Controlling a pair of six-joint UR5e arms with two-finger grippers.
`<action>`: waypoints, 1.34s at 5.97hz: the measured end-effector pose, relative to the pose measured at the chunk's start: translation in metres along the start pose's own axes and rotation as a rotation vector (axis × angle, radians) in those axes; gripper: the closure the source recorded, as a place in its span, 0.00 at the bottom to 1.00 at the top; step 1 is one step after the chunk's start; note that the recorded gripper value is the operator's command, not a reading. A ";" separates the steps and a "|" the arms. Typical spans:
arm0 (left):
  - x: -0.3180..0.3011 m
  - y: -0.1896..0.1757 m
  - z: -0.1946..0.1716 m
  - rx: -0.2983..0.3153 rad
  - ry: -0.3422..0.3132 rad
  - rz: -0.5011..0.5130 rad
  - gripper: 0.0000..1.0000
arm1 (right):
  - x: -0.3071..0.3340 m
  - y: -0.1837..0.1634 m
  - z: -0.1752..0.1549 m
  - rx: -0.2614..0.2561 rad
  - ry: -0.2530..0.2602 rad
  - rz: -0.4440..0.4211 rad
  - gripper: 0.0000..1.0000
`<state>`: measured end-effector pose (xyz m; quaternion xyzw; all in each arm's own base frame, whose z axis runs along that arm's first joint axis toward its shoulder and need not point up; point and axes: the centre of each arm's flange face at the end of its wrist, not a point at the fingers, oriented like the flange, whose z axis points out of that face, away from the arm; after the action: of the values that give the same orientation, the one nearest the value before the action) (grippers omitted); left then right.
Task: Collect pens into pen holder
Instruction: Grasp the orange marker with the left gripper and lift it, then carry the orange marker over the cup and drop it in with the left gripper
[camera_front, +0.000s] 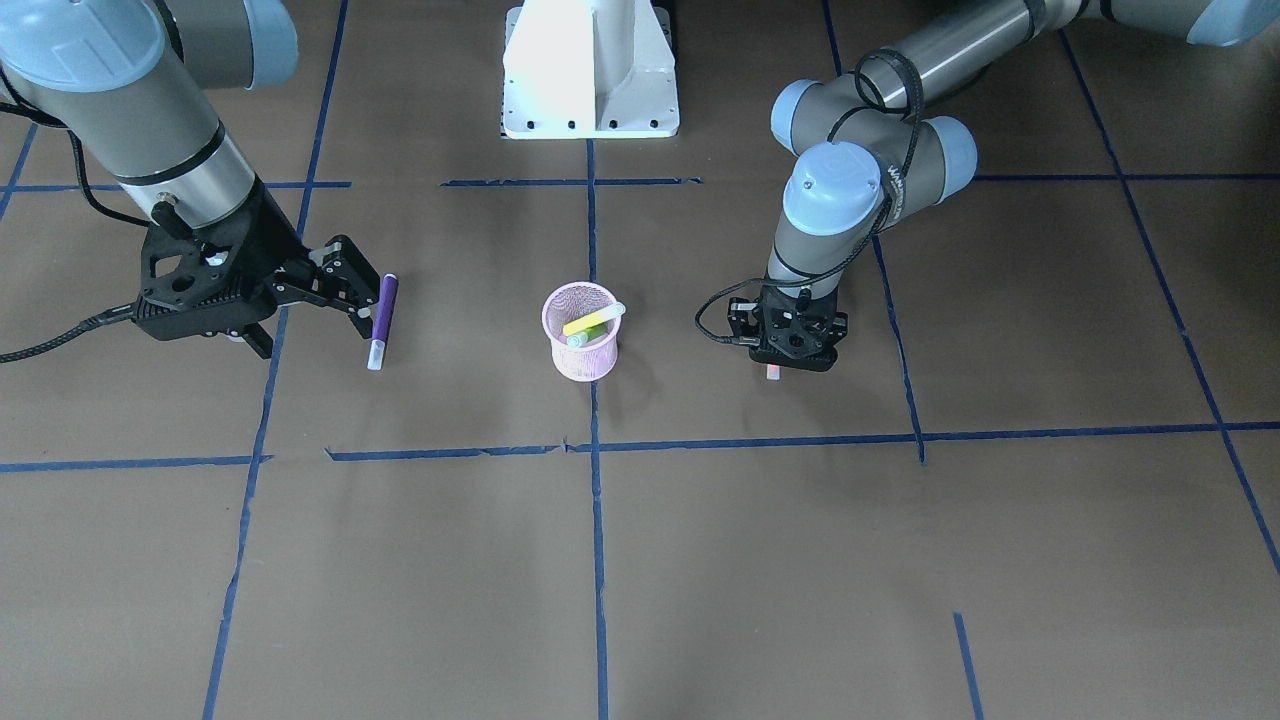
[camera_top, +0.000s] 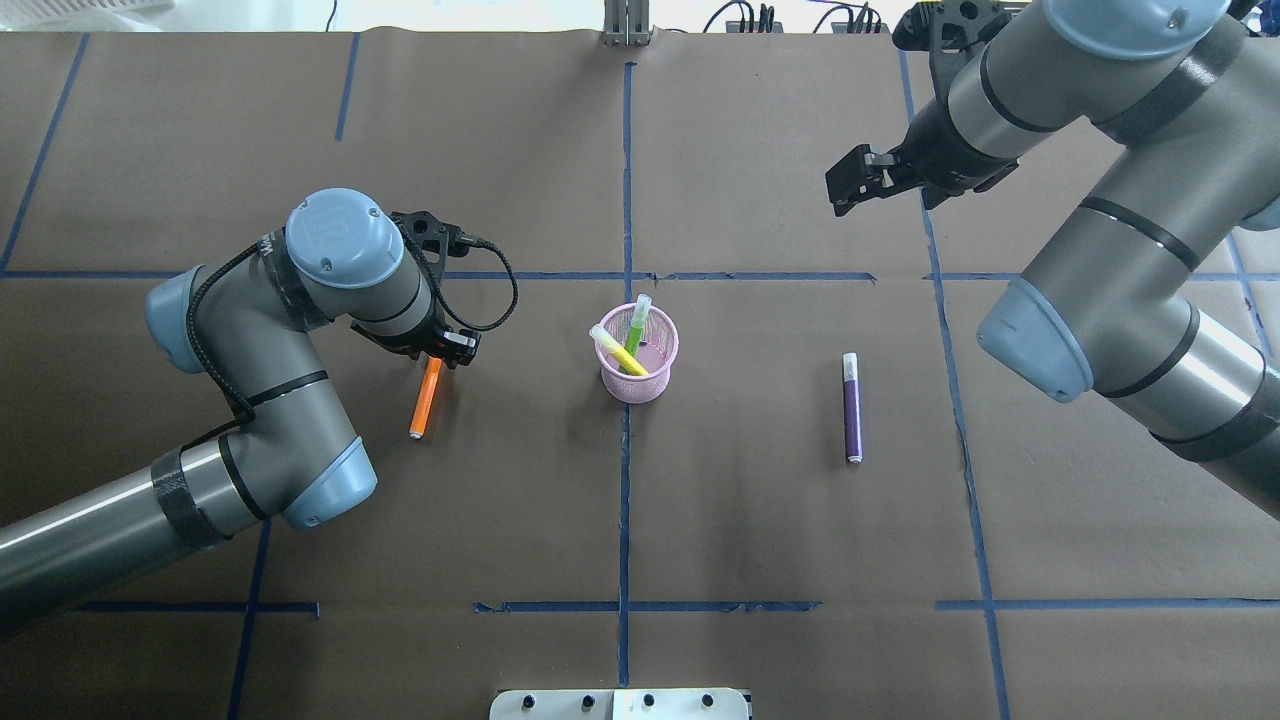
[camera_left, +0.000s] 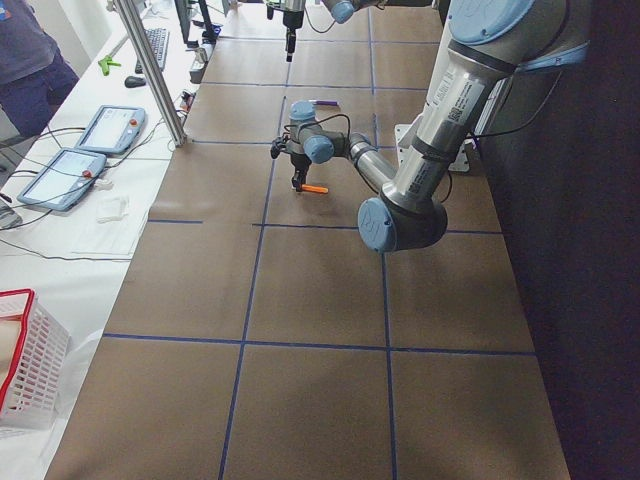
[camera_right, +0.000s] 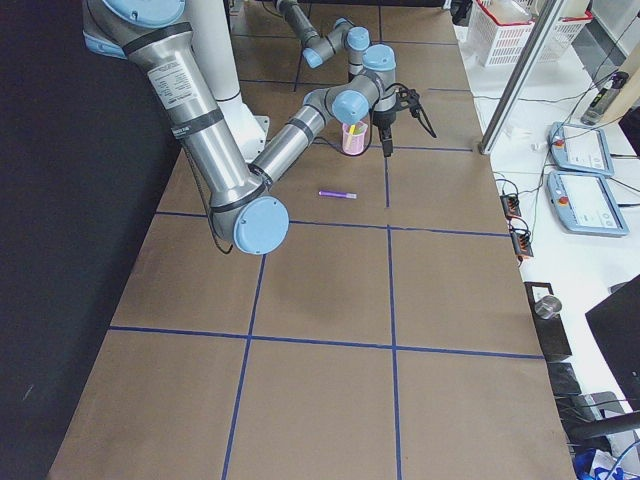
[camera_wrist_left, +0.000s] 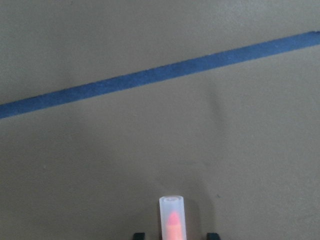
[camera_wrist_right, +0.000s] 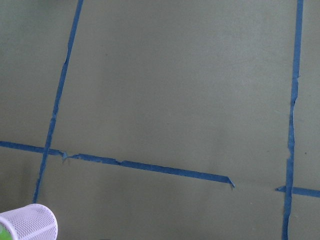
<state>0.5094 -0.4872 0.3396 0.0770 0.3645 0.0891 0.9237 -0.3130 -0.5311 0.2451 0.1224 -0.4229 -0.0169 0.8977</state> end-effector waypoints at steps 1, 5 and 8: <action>0.001 0.001 0.001 -0.003 0.000 0.001 0.97 | 0.000 0.000 0.000 0.000 0.000 0.001 0.01; 0.008 0.000 -0.027 0.032 0.035 0.013 1.00 | -0.002 0.002 -0.006 0.007 -0.008 -0.005 0.01; 0.056 -0.003 -0.128 0.255 0.209 0.023 1.00 | 0.003 0.006 -0.006 0.010 -0.008 -0.007 0.01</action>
<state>0.4620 -0.4680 0.2090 0.1882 0.4660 0.0599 0.8624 -0.3072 -0.5241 0.2449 0.1283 -0.4261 -0.0185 0.8953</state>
